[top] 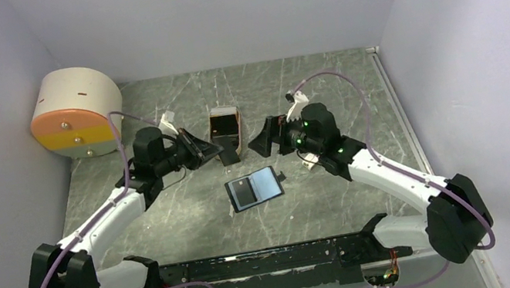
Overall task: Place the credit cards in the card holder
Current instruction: Pick up the credit card from the storage box, then insert the credit card into the card holder.
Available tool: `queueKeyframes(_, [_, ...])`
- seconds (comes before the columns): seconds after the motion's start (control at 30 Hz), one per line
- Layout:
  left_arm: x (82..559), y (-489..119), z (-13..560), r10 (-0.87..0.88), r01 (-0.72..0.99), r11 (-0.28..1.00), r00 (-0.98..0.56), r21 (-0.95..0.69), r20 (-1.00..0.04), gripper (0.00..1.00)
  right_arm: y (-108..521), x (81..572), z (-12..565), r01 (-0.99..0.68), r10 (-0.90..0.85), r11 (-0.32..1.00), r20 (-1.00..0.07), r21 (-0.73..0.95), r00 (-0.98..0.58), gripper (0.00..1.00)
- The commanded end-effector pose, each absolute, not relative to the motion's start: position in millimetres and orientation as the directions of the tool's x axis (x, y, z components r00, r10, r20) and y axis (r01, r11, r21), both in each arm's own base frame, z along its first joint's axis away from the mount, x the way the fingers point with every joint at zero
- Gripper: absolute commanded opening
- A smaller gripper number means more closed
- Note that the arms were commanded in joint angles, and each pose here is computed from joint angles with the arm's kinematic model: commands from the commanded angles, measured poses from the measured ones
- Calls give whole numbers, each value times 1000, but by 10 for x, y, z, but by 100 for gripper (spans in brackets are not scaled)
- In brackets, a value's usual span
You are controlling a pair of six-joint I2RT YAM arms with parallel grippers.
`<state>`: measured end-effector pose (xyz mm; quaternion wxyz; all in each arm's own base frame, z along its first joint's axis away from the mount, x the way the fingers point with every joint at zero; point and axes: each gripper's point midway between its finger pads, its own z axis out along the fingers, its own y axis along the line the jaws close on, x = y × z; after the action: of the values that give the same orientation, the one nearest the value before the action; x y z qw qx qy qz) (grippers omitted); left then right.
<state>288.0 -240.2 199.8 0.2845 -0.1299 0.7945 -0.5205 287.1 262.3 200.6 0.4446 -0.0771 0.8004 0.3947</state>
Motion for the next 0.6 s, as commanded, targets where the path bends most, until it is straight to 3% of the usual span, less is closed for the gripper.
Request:
queueKeyframes(0.0, [2655,-2491,1660,-456,34,495,-840,-868,-293,9,2412,2818,1538,-398,119,781,-740,481,-662,99])
queueKeyframes(0.07, [2616,-2532,1556,-438,7,517,-857,-856,-271,9,2361,2815,1430,-369,108,805,-726,465,-679,97])
queueKeyframes(0.37, [2417,-2764,1121,-395,-46,579,-889,-814,-230,9,2378,2634,970,-361,56,796,-653,486,-755,44])
queueKeyframes(0.43, [2390,-2833,1030,-380,-48,584,-898,-811,-220,9,2400,2599,878,-360,43,790,-631,496,-775,38])
queueKeyframes(0.57, [2355,-2911,820,-349,-53,624,-911,-779,-218,9,2417,2594,729,-349,21,798,-602,490,-798,36])
